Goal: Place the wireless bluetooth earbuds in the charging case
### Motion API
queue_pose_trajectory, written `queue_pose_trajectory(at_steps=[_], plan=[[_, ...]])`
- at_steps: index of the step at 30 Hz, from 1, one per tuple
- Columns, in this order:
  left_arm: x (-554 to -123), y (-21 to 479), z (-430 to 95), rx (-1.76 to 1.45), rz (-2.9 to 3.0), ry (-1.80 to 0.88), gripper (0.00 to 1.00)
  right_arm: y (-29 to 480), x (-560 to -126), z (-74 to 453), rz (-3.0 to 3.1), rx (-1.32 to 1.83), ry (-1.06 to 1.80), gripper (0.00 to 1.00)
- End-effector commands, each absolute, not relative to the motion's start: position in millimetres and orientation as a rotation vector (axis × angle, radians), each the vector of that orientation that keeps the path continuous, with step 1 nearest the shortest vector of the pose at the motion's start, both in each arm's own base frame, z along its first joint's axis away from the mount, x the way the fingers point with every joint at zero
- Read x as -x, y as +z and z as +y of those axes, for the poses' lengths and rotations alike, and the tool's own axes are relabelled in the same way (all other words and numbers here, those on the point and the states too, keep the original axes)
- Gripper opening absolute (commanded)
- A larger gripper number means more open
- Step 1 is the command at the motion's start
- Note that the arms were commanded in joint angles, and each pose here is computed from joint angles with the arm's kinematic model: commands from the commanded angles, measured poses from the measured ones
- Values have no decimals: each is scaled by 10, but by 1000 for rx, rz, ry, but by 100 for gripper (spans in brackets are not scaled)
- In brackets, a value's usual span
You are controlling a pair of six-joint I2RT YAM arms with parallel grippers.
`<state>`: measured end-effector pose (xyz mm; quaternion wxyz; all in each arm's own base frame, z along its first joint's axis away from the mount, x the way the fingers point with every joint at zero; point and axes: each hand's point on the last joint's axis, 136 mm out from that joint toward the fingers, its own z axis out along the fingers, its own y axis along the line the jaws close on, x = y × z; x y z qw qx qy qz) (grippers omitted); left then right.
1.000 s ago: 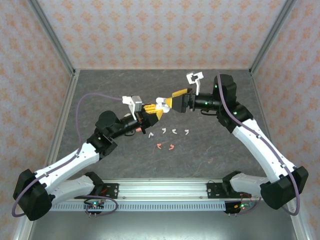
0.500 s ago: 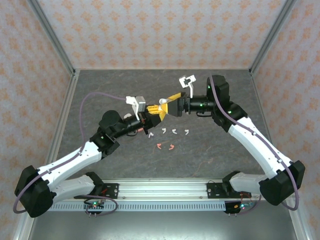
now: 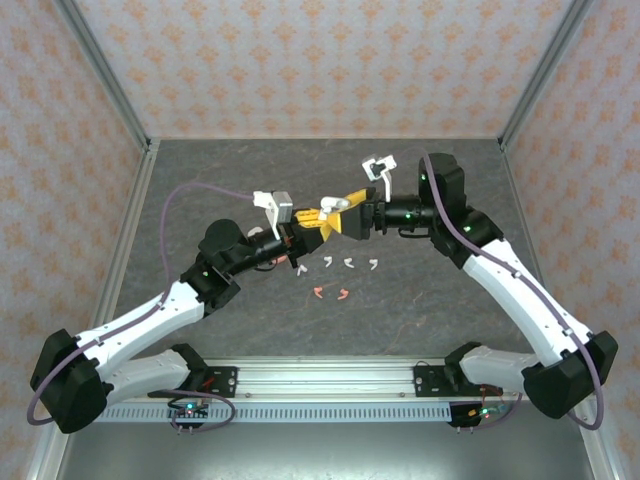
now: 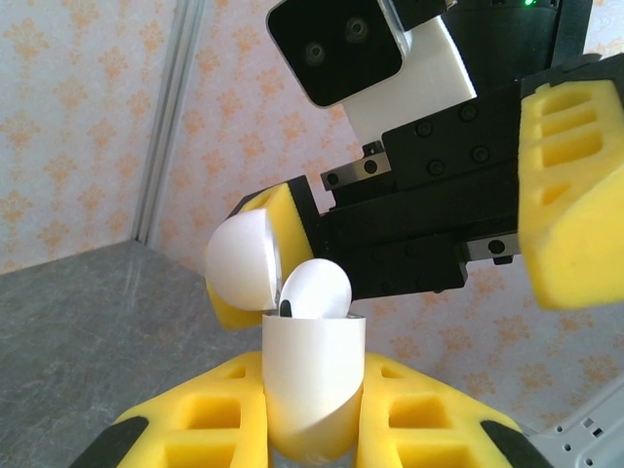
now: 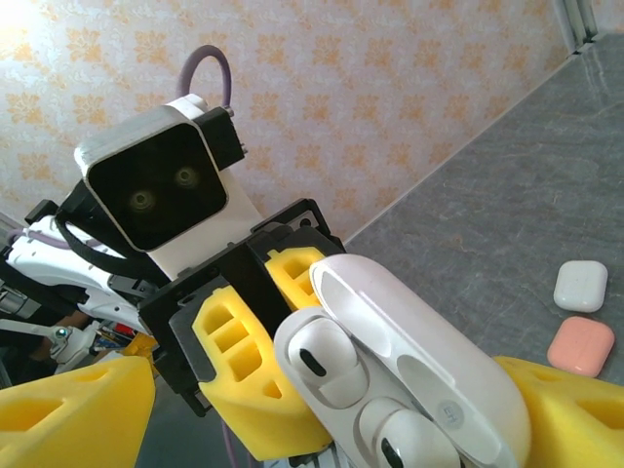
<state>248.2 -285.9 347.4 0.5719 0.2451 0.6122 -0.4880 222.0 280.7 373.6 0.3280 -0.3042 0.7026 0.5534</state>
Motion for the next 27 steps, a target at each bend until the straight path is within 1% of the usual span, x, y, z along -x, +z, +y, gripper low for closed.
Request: queue_pose_trajectory(at_steps=[1, 27], plan=[[-2446, 3695, -2855, -597, 1366, -1131, 0, 3995, -2061, 2771, 1722, 870, 1432, 87], [-2464, 3624, -2851, -591, 1393, -1121, 0, 3902, -2065, 2716, 1748, 853, 1375, 87]])
